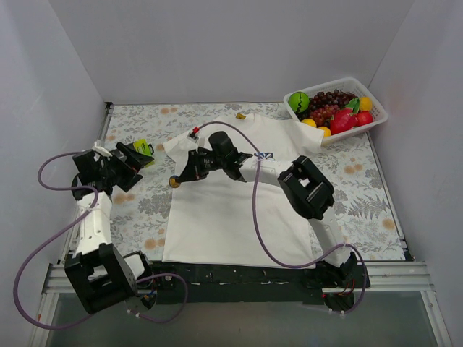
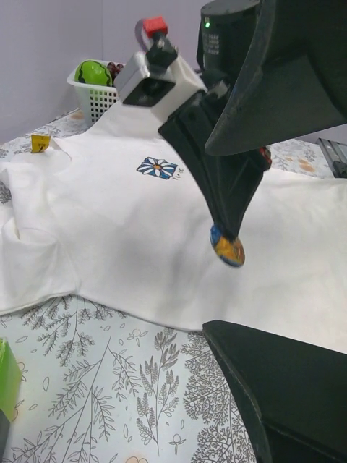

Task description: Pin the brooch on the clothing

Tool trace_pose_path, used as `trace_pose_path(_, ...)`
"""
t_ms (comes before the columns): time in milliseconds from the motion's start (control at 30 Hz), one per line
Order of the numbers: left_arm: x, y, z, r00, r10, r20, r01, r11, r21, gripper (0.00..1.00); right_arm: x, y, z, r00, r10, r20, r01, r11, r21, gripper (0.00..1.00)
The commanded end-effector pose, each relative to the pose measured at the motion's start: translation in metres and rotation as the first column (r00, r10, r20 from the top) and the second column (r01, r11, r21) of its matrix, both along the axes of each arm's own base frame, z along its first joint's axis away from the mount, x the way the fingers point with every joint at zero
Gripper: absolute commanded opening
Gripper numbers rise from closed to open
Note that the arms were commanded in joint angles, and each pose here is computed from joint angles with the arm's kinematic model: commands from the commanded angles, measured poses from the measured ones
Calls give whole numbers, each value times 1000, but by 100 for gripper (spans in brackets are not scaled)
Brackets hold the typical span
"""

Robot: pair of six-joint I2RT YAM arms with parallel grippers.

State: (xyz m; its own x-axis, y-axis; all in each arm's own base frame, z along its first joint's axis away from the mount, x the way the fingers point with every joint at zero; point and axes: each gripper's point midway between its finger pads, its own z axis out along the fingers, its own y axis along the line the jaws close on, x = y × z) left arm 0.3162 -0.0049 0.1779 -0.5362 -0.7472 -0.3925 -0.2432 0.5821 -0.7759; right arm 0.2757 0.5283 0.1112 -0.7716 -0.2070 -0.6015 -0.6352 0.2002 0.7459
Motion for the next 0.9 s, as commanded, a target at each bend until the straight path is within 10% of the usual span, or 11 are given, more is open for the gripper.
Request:
trace_pose_path(0, 4, -1, 16, 999, -9, 41, 9, 1000, -5, 98, 19, -25, 68, 993, -51, 104, 35, 988, 150, 1)
trace_pose_path(467, 41, -9, 16, 998, -70, -2, 70, 998, -12, 98, 39, -101, 34, 949, -204, 240, 235, 966, -110, 1)
trace_pose_path(867, 101, -83, 15, 968, -202, -149, 236, 933, 273, 98, 51, -179, 11, 853, -291, 434, 460, 813, -358, 1)
